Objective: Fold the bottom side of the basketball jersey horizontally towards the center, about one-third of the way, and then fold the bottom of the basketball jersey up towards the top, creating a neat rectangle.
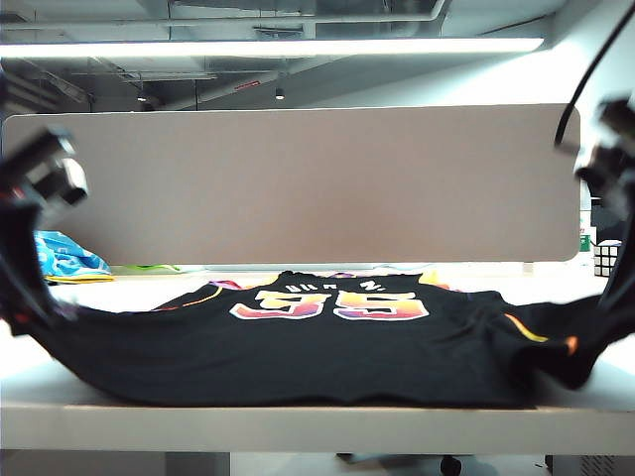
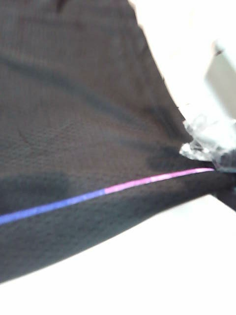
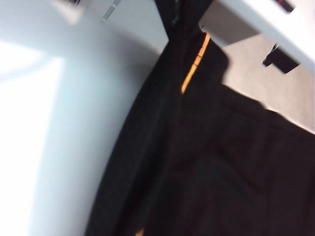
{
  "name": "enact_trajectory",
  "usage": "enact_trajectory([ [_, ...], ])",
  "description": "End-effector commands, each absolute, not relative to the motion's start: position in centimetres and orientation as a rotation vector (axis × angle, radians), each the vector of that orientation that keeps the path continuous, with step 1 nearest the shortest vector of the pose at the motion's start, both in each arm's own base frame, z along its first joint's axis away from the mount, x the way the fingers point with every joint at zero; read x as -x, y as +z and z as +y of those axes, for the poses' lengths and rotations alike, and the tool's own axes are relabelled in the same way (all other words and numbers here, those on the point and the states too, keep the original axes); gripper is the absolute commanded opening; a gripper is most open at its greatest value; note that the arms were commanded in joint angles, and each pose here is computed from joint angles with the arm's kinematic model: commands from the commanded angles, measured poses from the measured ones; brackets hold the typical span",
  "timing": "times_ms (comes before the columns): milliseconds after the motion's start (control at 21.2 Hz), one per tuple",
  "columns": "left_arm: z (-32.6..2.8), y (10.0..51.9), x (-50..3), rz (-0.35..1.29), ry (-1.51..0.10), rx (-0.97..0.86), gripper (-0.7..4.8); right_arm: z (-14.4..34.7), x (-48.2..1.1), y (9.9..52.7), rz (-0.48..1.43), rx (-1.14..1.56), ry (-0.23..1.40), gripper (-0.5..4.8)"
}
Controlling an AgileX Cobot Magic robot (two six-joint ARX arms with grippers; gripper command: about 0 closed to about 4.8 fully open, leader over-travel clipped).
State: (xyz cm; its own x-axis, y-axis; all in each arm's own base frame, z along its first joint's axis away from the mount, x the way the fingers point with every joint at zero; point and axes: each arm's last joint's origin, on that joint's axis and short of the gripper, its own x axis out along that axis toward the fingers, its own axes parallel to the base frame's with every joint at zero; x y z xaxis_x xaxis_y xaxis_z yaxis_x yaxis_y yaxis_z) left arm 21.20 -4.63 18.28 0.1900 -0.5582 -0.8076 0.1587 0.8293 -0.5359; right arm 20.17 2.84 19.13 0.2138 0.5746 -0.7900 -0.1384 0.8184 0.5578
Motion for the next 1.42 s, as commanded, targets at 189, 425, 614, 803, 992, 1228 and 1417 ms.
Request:
enact_trajectory([
  [189,-6.2,23.4,-15.7,1.202,-0.596,0.383,-0.06,3.3,-14.2,23.6,1.191,-0.381,0.570,-0.08],
  [425,-7.3,26.1,-10.2,1.117,-0.626,0.347,-0.06,2.7,-8.1,26.0,1.073,-0.426,0.554,-0.08],
  [614,-7.6,27.6,-8.5,0.998,-0.657,0.388,-0.06,2.3,-4.9,26.9,0.938,-0.507,0.536,-0.09],
  [803,-8.2,29.1,-10.2,0.781,-0.621,0.375,-0.06,2.4,-7.3,28.1,0.774,-0.493,0.502,-0.08],
  [992,-9.0,29.0,-14.5,0.704,-0.563,0.308,-0.06,2.9,-13.7,29.0,0.722,-0.370,0.439,-0.08],
  [1228,-7.9,26.4,-22.4,0.621,-0.392,0.276,-0.06,2.3,-23.7,29.6,0.725,-0.251,0.318,-0.08],
  [1417,-7.1,23.7,-27.3,0.586,-0.386,0.301,-0.06,1.1,-29.3,27.8,0.782,-0.283,0.300,-0.08],
])
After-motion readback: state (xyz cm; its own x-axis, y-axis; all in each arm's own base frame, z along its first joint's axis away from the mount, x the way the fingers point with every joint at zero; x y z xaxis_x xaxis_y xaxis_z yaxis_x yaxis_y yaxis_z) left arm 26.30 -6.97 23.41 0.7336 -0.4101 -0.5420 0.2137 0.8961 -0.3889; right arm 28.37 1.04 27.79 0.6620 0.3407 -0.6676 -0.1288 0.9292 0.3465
